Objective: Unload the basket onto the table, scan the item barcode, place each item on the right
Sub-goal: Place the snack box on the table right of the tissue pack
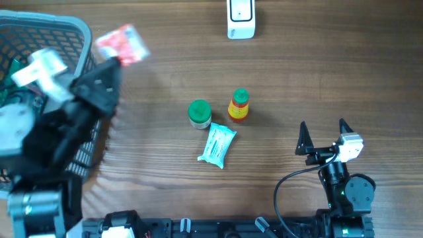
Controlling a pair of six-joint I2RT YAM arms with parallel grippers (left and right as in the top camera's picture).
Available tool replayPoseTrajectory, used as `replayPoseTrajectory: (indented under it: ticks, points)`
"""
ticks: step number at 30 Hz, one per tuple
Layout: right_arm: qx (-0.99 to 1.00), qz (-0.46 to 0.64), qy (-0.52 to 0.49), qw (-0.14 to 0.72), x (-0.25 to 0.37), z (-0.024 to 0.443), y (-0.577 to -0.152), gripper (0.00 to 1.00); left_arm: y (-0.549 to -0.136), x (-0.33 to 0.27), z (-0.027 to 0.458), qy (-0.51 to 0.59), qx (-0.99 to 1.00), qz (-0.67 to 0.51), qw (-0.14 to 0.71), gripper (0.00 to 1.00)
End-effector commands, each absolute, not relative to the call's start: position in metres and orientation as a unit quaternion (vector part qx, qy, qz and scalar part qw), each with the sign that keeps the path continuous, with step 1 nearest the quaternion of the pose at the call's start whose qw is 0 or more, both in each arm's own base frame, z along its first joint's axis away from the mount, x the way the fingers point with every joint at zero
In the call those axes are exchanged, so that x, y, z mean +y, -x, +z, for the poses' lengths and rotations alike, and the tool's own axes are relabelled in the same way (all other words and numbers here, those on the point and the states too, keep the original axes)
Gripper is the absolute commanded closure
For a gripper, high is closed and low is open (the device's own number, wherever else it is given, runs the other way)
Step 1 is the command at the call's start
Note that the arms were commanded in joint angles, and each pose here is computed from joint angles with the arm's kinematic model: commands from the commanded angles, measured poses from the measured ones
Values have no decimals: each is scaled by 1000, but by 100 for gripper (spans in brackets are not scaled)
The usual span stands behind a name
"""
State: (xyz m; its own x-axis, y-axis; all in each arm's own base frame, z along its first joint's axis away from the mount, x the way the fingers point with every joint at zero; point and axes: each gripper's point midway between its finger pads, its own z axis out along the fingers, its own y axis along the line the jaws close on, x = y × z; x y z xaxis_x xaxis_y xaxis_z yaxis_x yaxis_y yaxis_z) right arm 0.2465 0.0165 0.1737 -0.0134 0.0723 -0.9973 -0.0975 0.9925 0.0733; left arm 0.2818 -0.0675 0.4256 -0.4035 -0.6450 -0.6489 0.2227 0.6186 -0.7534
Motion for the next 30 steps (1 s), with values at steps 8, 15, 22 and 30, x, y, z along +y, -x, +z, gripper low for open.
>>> replayPoseTrajectory:
  ticks: [8,15,22,30]
  points:
    - [705,56,15,707,17,176,-246,1,-316,-212,332,53,827,-428,360,96]
    - [705,56,15,707,17,176,-246,0,-284,-282,267,-28,879,-397,265,96]
    - [705,56,15,707,17,176,-246,1,-252,-273,208,72,934,-272,219,96]
    - [705,56,15,707,17,176,-246,0,-250,-310,157,195,930,-258,177,96]
